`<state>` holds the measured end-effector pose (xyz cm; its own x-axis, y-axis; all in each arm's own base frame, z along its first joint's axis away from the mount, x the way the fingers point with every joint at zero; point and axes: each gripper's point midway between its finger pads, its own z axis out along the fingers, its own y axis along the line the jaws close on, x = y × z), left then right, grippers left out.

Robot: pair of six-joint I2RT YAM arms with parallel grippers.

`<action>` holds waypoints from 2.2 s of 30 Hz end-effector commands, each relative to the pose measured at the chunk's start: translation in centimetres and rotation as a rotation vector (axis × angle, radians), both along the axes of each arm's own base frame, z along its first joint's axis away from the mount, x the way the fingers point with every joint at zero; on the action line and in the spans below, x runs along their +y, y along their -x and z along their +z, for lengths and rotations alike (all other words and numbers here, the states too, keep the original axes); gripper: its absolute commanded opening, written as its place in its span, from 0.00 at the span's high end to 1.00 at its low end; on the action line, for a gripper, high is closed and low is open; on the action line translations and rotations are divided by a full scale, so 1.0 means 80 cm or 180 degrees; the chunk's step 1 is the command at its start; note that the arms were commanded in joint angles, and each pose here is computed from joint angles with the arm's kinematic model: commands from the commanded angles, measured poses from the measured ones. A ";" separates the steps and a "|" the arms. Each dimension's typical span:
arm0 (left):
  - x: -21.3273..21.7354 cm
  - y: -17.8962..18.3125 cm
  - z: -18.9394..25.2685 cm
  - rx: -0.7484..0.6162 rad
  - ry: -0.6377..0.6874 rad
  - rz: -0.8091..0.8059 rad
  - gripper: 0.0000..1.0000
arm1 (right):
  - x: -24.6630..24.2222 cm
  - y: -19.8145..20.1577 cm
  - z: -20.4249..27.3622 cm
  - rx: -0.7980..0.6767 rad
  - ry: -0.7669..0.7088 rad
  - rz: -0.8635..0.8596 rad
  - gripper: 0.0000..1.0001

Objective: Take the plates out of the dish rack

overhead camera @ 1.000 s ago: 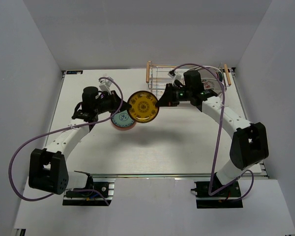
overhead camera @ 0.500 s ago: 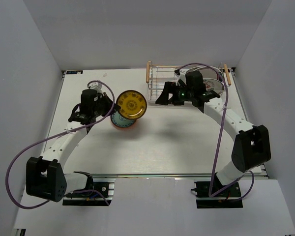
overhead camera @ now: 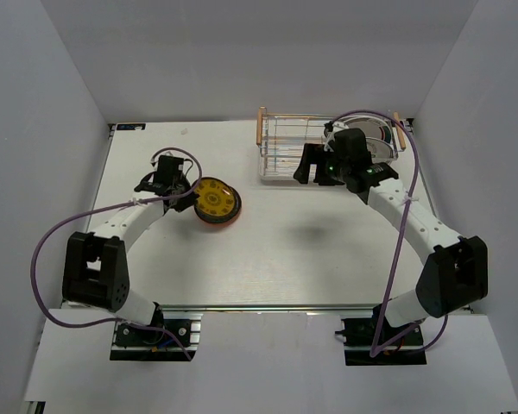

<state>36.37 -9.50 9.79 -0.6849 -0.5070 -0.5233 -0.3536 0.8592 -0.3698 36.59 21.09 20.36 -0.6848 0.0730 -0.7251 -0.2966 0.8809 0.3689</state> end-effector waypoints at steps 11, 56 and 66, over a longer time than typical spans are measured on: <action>0.002 -0.015 0.004 0.0072 -0.0049 0.0068 0.72 | -0.043 0.006 0.013 -0.0316 0.0338 -0.0250 0.11; 0.022 -0.033 0.081 -0.0326 -0.0375 0.0027 0.02 | -0.202 -0.135 0.050 -0.0986 0.3414 0.1344 0.24; 0.022 -0.036 0.078 -0.0313 -0.0392 0.0018 0.02 | -0.206 -0.146 0.040 -0.0944 0.3446 0.1366 0.50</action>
